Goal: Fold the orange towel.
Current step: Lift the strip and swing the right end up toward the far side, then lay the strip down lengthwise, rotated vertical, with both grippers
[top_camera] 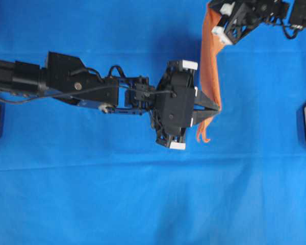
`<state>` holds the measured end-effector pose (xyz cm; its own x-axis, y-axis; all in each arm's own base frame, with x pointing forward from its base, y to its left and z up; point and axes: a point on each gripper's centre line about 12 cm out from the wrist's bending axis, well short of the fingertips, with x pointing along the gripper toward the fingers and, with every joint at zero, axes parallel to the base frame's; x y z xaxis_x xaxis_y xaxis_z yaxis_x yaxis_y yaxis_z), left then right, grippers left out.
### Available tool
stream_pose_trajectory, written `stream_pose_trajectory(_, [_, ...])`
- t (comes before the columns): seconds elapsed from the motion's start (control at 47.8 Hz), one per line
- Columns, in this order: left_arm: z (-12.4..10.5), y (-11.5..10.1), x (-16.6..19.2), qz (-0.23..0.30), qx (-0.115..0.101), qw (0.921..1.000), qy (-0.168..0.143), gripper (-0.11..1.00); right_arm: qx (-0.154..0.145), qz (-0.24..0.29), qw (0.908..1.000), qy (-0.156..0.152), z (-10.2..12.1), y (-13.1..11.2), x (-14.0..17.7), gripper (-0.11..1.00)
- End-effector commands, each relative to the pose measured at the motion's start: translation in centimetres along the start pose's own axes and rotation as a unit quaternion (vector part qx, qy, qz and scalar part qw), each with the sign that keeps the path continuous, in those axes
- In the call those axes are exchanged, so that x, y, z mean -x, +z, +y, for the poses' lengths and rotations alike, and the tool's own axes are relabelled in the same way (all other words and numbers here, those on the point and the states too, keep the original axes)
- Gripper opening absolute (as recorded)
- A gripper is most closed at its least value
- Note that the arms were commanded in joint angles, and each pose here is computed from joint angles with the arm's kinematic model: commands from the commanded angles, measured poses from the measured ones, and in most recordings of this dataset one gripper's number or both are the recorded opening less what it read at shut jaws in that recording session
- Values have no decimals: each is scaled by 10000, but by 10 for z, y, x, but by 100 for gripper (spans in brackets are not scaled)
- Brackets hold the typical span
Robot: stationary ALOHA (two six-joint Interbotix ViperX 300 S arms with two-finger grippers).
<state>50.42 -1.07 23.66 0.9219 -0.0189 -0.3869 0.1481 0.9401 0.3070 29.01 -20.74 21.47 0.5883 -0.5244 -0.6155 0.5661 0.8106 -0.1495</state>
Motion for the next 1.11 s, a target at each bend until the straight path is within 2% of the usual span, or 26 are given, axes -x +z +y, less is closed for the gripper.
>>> stream_pose_trajectory(0.0, [-15, 29, 7, -363, -108, 9992, -105, 1, 6, -183, 9998, -97, -8, 15, 3, 2])
stream_pose_trajectory(0.293, [-16, 36, -4, -557, -103, 9984, -56, 1, 34, -127, 9998, -140, -10, 7, 11, 2])
stream_pose_trajectory(0.732, [-20, 61, -68, -957, -170, 9953, 10, 1, -14, -47, 9989, -468, -26, -23, 53, 2])
stream_pose_trajectory(0.921, [-24, 54, -70, -779, 35, 9969, -80, 1, 48, -27, 9994, -346, -20, -24, 45, 2])
stream_pose_trajectory(1.088, [-30, 28, -61, -413, 235, 9987, -191, 1, 197, -189, 9996, 77, -1, -16, 18, 2])
